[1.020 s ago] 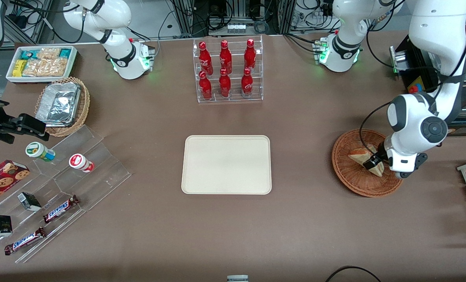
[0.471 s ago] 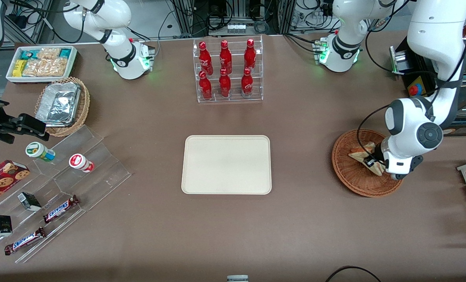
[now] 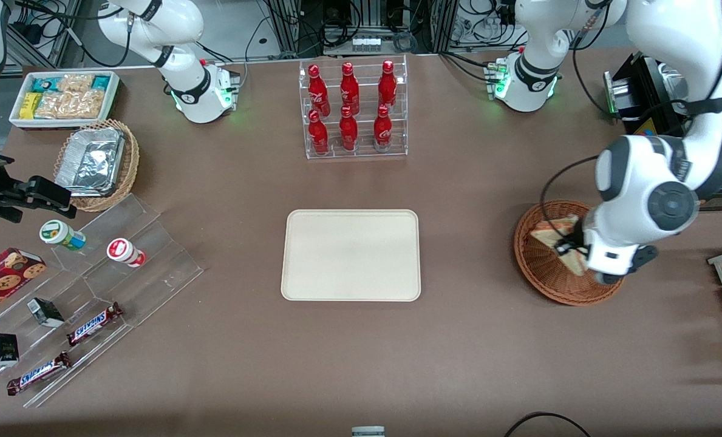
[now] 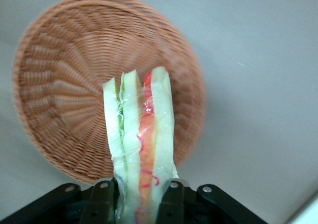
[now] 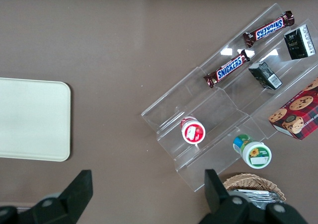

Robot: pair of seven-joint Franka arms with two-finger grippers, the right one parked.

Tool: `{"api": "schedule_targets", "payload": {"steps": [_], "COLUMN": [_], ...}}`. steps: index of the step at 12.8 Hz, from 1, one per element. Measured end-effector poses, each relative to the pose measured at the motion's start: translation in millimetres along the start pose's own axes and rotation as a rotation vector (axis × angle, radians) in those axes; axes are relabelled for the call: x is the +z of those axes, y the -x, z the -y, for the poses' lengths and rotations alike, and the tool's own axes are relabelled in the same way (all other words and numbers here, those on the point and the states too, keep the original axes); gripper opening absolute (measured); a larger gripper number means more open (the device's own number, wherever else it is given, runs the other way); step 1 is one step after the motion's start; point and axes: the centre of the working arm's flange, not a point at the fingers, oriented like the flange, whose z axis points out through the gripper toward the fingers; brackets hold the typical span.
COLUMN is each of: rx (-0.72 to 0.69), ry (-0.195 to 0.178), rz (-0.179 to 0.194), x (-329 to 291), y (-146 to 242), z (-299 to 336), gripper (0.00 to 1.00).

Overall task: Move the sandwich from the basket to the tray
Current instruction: 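Lift the sandwich and carry it with the left gripper toward the cream tray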

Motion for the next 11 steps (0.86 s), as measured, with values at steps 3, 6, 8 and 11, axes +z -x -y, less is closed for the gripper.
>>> {"api": "schedule_targets", "payload": {"steps": [3, 6, 8, 11], "rx": [0.16, 0.258, 0.314, 0.411], "ry": [-0.01, 0.004, 0.006, -0.008], "rz": [-0.014, -0.05, -0.061, -0.058], "x": [-1, -13, -9, 12], "y": [38, 63, 76, 107], "z": [-55, -109, -145, -198], "gripper": [0.22, 0.22, 0.22, 0.22]}}
